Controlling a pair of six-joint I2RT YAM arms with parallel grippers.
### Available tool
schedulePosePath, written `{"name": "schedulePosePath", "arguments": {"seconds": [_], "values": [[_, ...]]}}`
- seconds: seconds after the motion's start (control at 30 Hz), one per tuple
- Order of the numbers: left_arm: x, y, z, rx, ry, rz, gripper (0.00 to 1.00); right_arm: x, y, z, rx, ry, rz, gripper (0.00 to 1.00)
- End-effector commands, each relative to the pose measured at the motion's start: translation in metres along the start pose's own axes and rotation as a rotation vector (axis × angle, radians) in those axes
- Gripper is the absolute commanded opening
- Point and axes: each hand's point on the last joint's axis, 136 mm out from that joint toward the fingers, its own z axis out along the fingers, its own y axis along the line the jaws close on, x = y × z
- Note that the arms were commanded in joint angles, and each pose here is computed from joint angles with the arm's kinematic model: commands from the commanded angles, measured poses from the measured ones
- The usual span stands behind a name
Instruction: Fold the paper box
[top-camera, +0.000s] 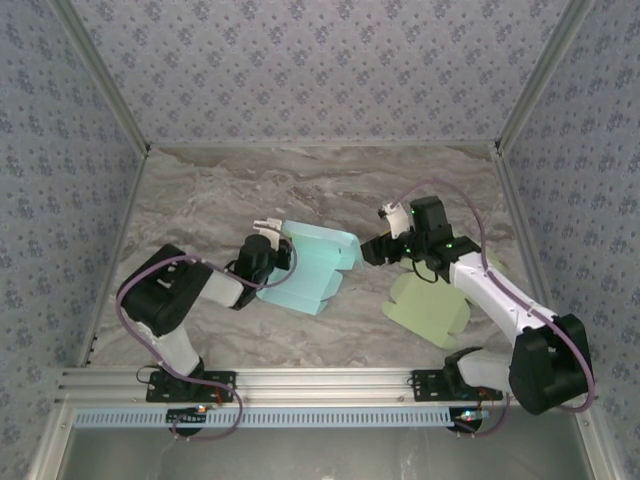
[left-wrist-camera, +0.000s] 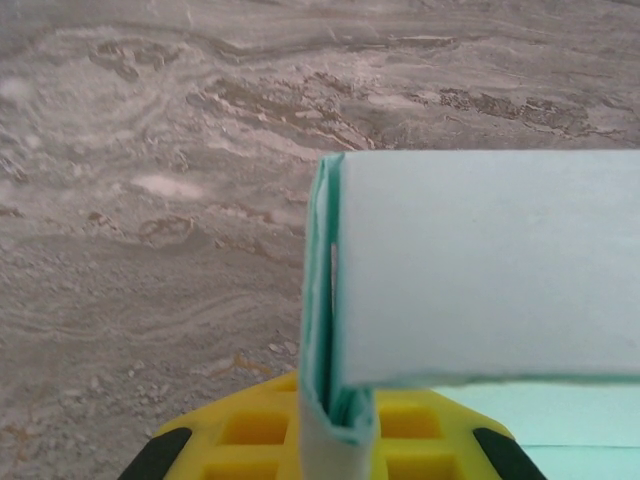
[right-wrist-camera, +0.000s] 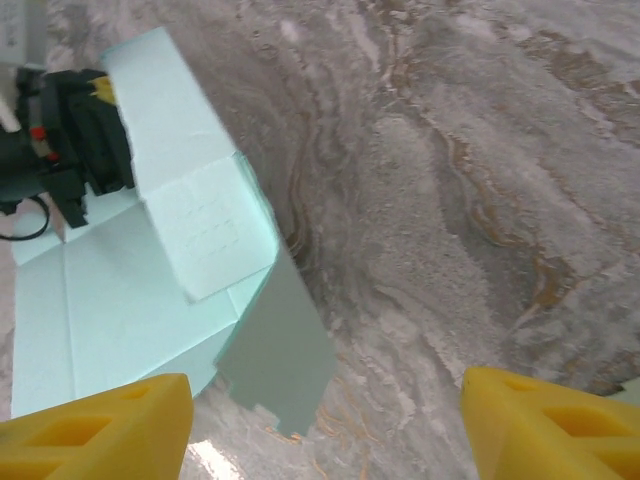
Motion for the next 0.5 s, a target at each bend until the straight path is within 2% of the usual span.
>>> {"name": "schedulePosePath", "arguments": {"seconds": [0.0,0.13,0.23,0.33,0.47], "values": [[-0.018,-0.006,-0.001,0.072,0.047,-0.155,0.00,-0.003,0.015,-0.004,-0.074,-0.057,-0.108,0.73],[-0.030,-0.007,-0.006,0.155,0.083,-0.301,0.00,0.007,0.027,-0.015,-0.092,-0.126,-0.279,0.76],[-0.033,-0.007,-0.007,0.209,0.125,-0.403,0.00,0.007,0.025,-0.020,-0.010,-0.236,-0.378,0.80],[-0.036,-0.020,-0.009,0.286,0.150,-0.411,0.00,0.001,0.027,-0.021,0.009,-0.311,-0.433,0.83],[-0.039,-0.031,-0.012,0.343,0.169,-0.440,0.00,-0.024,0.024,-0.020,0.038,-0.394,-0.427,0.83]]}}
